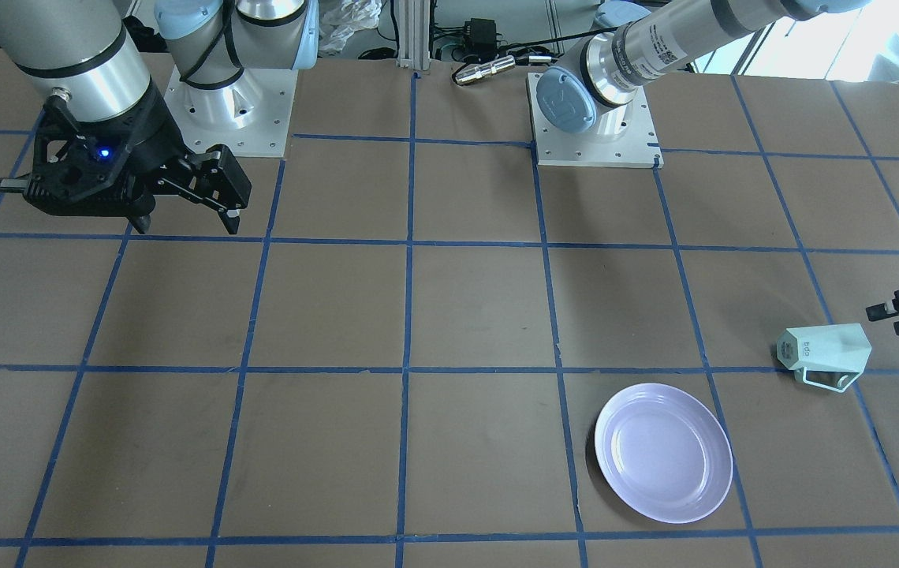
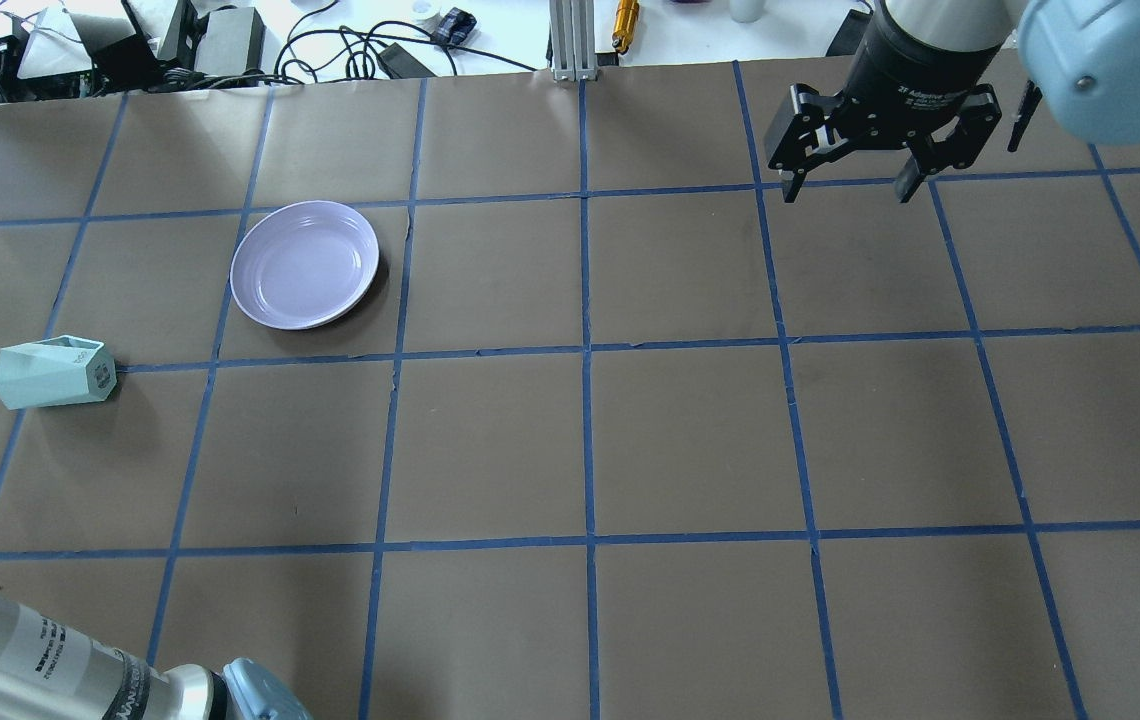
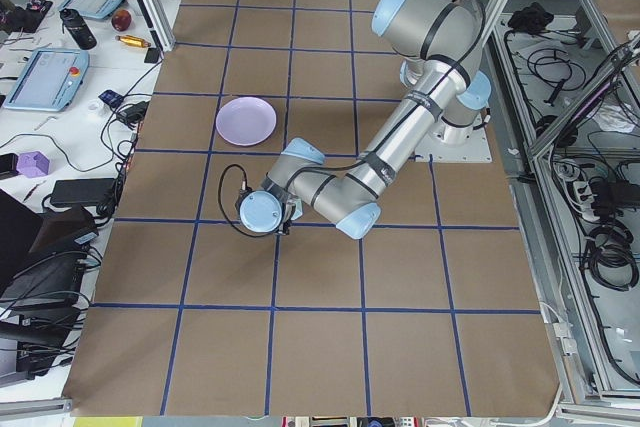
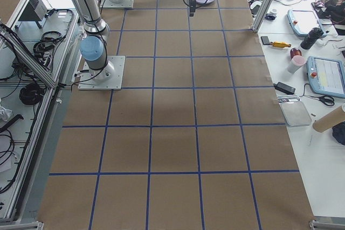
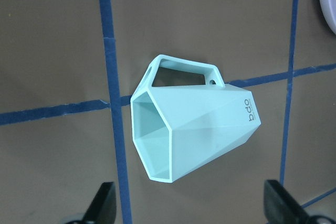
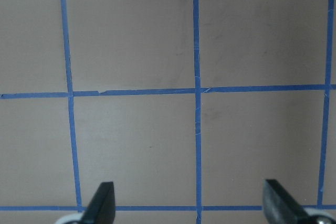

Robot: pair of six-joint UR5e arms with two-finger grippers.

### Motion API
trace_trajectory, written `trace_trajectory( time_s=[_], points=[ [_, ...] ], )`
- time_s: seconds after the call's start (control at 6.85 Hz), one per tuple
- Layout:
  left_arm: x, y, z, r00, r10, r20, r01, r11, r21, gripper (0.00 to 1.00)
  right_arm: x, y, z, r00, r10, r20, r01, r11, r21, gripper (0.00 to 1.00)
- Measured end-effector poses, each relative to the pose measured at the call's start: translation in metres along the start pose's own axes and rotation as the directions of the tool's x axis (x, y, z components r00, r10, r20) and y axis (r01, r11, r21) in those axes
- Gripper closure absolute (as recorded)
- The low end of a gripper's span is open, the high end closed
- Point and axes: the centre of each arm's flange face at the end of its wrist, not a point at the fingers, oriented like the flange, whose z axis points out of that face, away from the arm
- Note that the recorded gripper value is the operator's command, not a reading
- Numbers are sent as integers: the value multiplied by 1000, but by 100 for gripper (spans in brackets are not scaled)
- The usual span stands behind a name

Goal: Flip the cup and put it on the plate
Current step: 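Lower the left gripper and grasp the mint-green mug's body, then lift the mug with the left gripper and rotate it upright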

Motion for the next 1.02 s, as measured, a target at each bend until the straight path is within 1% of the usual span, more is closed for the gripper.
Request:
trace_trajectory(
  time_s=[0.29, 0.44, 0.58, 0.73, 0.88, 1.02],
  points=[
    [-20, 7, 24, 990, -19, -141, 18, 1000, -3, 2, 0, 0, 0, 1000, 0, 0, 0, 1000, 0, 0],
    [-26, 7, 32, 982, -16, -190, 15, 1000, -8, 2, 0, 0, 0, 1000, 0, 0, 0, 1000, 0, 0],
    [-30, 4, 38, 974, -3, -226, 2, 1000, -6, 2, 0, 0, 0, 1000, 0, 0, 0, 1000, 0, 0],
    [-35, 0, 41, 967, 16, -255, -16, 1000, 5, 6, 0, 0, 0, 1000, 0, 0, 0, 1000, 0, 0],
    [-38, -5, 45, 959, 37, -280, -31, 999, 25, 11, 0, 0, 0, 1000, 0, 0, 0, 1000, 0, 0],
    [-40, -9, 50, 950, 59, -305, -48, 998, 44, 29, 0, 0, 0, 1000, 0, 0, 0, 1000, 0, 0]
  ],
)
